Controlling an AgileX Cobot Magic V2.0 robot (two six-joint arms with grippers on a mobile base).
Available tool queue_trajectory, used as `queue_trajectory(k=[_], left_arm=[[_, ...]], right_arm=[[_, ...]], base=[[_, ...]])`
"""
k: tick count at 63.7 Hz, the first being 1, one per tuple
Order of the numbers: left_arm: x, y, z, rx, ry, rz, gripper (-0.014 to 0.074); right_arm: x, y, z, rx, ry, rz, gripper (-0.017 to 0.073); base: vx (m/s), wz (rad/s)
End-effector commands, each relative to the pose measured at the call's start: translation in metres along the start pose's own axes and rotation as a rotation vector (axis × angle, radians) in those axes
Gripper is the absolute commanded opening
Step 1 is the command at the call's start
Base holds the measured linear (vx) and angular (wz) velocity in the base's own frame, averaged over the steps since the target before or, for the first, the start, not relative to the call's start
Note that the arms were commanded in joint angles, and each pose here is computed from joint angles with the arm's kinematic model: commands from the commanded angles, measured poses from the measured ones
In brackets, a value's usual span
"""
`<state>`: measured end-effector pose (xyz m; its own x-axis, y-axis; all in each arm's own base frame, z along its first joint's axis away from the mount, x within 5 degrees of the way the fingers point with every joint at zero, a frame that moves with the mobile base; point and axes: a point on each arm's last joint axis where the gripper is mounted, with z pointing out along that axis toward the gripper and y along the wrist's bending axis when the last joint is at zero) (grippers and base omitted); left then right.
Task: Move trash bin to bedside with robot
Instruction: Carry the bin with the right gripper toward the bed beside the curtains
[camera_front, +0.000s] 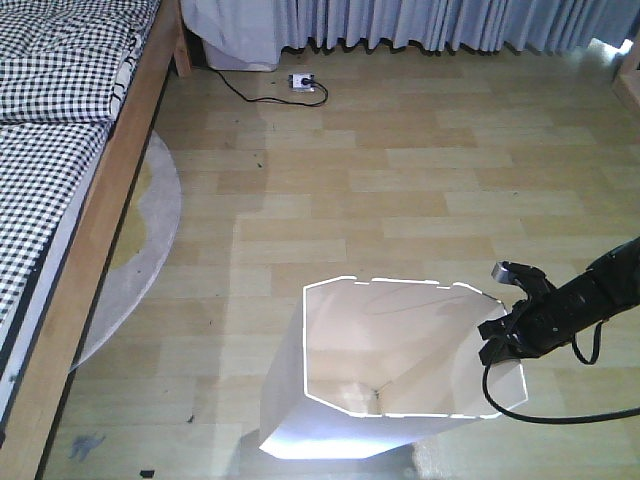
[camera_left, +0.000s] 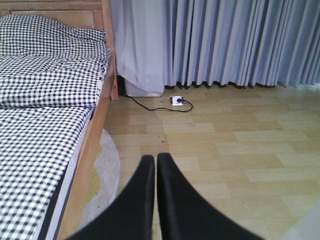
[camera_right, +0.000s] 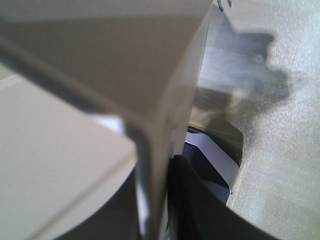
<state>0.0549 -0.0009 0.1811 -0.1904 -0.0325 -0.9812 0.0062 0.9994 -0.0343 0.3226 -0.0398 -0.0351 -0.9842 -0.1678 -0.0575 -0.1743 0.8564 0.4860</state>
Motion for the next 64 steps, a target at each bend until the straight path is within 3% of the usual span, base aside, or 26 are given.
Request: queue_trajectory(k=[1, 64], left_arm=[[-0.0008, -0.0003, 0.0005, 0.008, -0.065, -0.006, -0.0006], [-0.0008, -0.0003, 0.0005, 0.008, -0.065, -0.006, -0.0006]], right_arm=[[-0.0118, 0.0256, -0.0274, -0.168, -0.042, -0.006, -0.0005], [-0.0118, 0.0256, -0.0274, -0.168, -0.042, -0.006, -0.0005]], base=[[0.23, 0.08], [0.27, -0.01]])
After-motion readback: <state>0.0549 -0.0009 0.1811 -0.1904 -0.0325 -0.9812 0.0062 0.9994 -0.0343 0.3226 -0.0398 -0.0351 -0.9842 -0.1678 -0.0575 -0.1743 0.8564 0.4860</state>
